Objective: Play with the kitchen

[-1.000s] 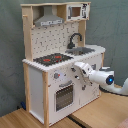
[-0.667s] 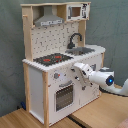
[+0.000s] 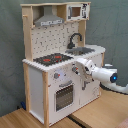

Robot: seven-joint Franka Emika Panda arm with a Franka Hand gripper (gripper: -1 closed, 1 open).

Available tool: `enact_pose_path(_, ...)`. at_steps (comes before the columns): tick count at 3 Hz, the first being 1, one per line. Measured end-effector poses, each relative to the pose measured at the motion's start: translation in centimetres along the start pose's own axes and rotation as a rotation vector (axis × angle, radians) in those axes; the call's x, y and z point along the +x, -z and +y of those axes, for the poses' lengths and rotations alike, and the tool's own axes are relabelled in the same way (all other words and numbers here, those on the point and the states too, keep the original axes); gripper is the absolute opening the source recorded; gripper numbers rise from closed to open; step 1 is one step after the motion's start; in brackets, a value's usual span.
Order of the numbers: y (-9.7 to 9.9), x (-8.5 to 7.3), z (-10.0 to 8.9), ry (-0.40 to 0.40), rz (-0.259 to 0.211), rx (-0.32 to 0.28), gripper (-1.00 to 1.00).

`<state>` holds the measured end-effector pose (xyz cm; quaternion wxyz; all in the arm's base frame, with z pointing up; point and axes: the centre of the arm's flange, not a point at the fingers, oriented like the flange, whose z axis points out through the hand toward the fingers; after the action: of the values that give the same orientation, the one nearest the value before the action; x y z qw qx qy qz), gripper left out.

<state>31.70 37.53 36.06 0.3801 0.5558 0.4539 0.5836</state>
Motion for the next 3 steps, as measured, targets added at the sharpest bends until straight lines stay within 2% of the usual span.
enact_pose_path(1,2.3,1.2,1.7,0.008,0.029,-0.020,1.00)
enact_pose_path(2,3.6,0.8,2.0,0.049,-0.010,-0.027,1.00)
enact_pose_path(3,5.5,1.3,1.5,0.035,-0.026,-0.021,1.00)
